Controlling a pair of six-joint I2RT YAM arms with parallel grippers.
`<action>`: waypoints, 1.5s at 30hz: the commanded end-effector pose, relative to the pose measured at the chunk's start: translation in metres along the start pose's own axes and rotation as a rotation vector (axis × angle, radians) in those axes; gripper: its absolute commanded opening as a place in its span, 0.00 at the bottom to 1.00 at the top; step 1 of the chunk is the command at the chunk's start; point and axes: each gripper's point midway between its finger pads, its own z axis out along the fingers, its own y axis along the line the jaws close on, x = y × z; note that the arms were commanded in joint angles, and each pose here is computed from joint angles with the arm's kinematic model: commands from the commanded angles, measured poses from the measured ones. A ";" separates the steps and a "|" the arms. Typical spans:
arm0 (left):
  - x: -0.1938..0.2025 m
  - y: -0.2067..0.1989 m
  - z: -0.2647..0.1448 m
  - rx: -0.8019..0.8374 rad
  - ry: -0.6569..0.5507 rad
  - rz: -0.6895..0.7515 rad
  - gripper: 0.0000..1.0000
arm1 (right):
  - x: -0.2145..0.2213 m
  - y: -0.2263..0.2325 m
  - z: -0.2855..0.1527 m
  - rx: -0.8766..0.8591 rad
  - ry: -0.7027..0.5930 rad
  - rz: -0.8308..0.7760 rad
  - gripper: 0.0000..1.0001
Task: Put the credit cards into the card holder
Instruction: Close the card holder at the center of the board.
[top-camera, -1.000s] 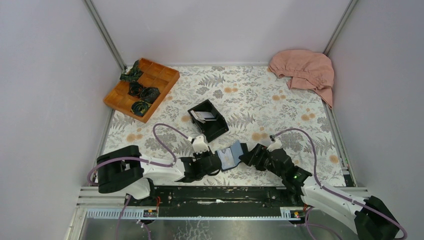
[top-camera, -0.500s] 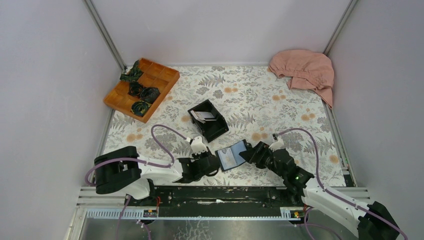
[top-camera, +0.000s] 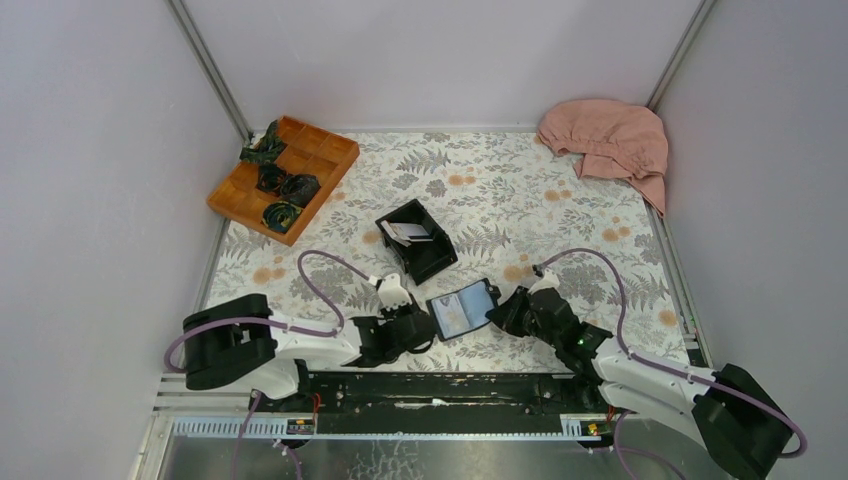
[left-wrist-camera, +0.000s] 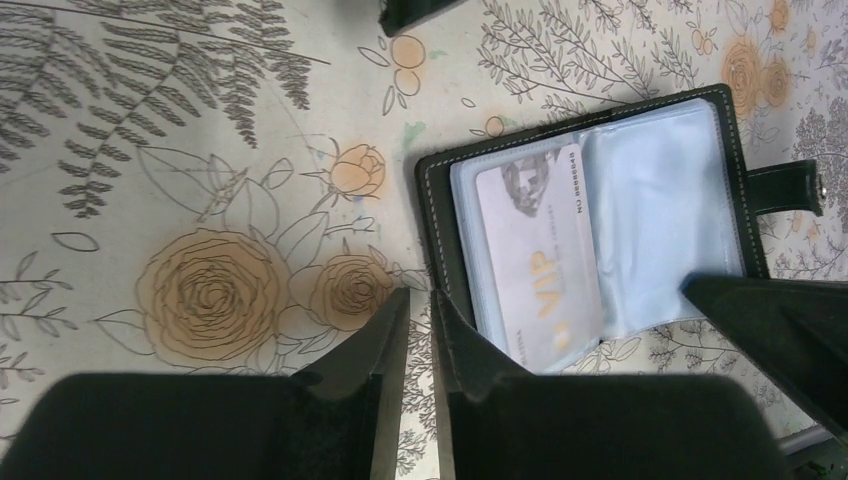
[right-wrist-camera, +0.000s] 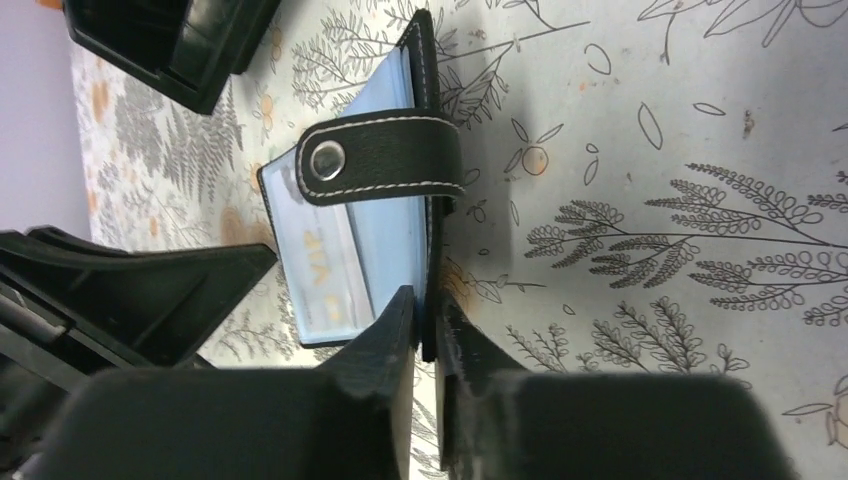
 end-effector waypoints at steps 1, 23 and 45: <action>0.008 0.045 -0.003 -0.101 0.011 0.054 0.22 | -0.022 0.018 0.003 -0.019 -0.070 -0.016 0.05; 0.004 0.017 -0.017 0.283 -0.025 -0.197 0.55 | -0.034 0.032 -0.011 -0.148 -0.160 0.451 0.00; 0.001 -0.007 -0.007 0.370 -0.051 -0.305 0.66 | -0.020 0.039 -0.016 -0.211 -0.078 0.584 0.00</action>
